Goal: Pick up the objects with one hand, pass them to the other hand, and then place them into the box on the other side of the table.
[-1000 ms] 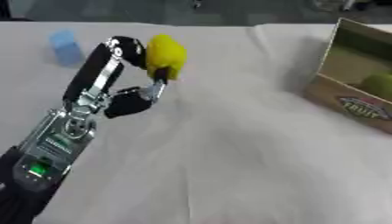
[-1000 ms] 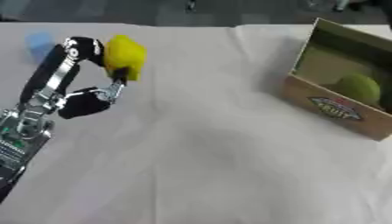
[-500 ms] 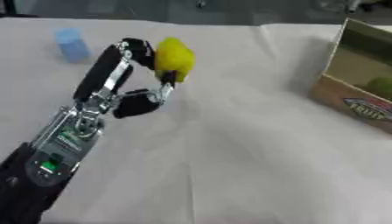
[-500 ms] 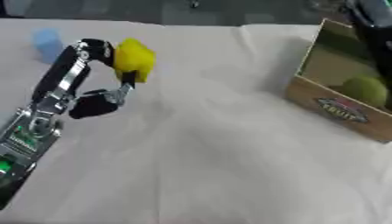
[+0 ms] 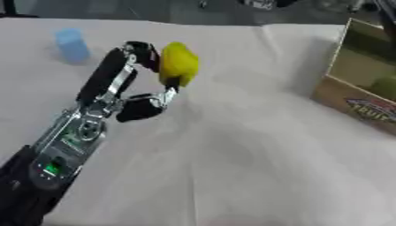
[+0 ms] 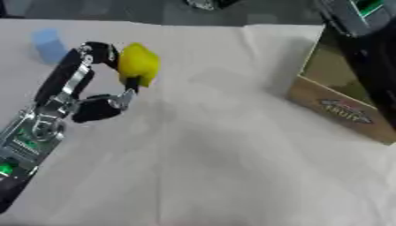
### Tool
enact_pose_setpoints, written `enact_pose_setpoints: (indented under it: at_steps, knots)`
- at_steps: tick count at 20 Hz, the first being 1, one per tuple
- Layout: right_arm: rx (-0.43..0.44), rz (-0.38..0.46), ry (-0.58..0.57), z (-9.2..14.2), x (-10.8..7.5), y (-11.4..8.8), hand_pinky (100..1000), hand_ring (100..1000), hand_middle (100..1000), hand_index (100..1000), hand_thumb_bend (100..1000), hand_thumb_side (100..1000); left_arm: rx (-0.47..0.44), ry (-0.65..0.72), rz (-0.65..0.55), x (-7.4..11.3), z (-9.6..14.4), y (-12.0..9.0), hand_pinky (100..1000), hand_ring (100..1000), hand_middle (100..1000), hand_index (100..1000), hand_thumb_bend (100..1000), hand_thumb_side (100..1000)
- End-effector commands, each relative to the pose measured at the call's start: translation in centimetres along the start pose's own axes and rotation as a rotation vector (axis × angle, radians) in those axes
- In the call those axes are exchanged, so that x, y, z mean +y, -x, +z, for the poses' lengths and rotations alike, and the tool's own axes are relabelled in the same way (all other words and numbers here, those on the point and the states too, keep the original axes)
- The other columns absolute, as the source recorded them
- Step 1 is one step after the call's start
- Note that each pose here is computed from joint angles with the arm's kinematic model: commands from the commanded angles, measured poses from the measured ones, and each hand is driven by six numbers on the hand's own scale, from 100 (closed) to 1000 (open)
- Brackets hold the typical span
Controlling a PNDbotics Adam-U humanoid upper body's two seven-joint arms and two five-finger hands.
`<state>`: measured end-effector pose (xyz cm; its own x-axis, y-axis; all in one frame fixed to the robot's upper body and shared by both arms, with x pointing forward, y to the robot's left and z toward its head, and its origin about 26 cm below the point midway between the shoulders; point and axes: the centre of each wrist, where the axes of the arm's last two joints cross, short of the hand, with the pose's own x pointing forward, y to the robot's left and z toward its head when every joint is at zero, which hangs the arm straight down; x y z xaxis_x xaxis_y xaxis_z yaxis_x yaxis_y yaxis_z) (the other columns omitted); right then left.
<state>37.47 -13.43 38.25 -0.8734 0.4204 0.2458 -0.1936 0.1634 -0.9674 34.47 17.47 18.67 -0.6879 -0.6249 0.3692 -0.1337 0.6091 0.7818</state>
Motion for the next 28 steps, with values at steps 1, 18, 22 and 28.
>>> enact_pose_setpoints:
  at_steps: [1,18,22,28]
  knots:
    - [-0.011,0.02,-0.001,-0.3,-0.6,-0.5,931,809,835,898,182,336,-0.03,-0.015,-0.009,0.4,-0.3,-0.4,631,539,454,493,100,280]
    - [-0.065,-0.027,-0.259,-1.3,0.5,-0.3,947,825,840,913,239,324,-0.034,-0.033,-0.043,-0.2,-0.2,0.2,628,538,452,493,100,251]
    - [-0.073,-0.018,-0.302,-1.7,0.9,-0.3,947,826,834,908,248,341,-0.033,-0.032,-0.044,-0.3,-0.2,0.3,628,538,452,494,100,249]
    - [-0.073,0.001,-0.324,-2.4,1.6,-0.3,945,828,828,893,256,385,-0.039,-0.036,-0.045,-0.3,-0.3,0.1,626,537,451,495,100,239]
